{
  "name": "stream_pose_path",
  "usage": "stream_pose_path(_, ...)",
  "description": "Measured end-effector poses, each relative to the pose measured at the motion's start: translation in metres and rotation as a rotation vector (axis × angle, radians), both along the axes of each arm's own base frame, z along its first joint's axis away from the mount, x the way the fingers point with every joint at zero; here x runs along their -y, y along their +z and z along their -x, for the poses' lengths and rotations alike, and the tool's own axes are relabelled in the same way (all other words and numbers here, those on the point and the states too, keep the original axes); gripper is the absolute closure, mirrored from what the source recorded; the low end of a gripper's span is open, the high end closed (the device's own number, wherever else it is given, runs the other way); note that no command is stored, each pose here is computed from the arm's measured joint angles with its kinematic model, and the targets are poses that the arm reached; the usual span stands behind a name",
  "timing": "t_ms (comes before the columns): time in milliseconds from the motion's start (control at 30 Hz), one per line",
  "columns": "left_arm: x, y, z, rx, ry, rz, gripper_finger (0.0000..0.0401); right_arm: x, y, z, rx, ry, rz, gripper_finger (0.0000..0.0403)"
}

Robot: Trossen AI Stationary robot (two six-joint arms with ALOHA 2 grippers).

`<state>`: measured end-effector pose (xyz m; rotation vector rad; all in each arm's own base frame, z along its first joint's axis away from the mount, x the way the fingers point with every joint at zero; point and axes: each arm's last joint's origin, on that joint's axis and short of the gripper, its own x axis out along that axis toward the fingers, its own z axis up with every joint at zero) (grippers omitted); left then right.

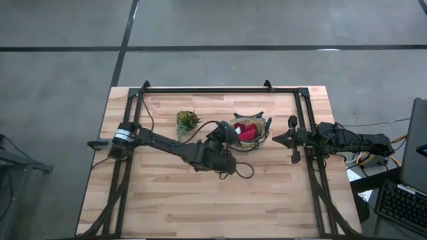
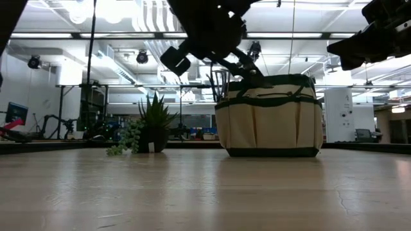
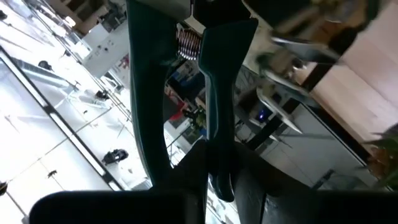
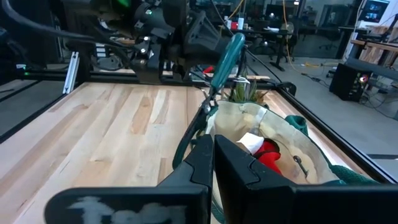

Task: Pick & Place Garden tools in Gardening bag
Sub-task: Put the green shear scissors into the gardening bag

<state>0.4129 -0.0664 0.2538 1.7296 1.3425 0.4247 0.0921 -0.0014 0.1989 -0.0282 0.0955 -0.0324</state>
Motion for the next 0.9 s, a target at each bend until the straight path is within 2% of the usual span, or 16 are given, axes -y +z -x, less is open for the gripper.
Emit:
stream_pose_path(200,-0.001,-0.001,-0.004,-0.065,-0.036,-0.012,0.0350,0.000,0.000,0.000,0.000,0.000,0.000,0.0394)
stream_pose_path(300,-0.009,-0.002,-0.007,-0.057,-0.040,0.018,0.0350,0.000,0.000,0.000,0.000,0.000,0.000,0.0394)
stream_pose_path(400,-0.026,-0.006,-0.008,-0.056,0.014,0.002,0.0350,0.000,0.000,0.000,0.000,0.000,0.002,0.0394)
stream_pose_path(533,-0.044,-0.005,-0.008,0.021,0.118,-0.036,0.0350,0.000,0.000,0.000,0.000,0.000,0.002,0.0394)
stream_pose_path(667,-0.052,-0.005,-0.009,0.045,0.139,-0.027,0.0350,0.000,0.000,0.000,0.000,0.000,0.002,0.0394)
stream_pose_path(900,-0.047,-0.023,-0.011,-0.097,0.076,-0.021,0.0350,0.000,0.000,0.000,0.000,0.000,0.000,0.0394)
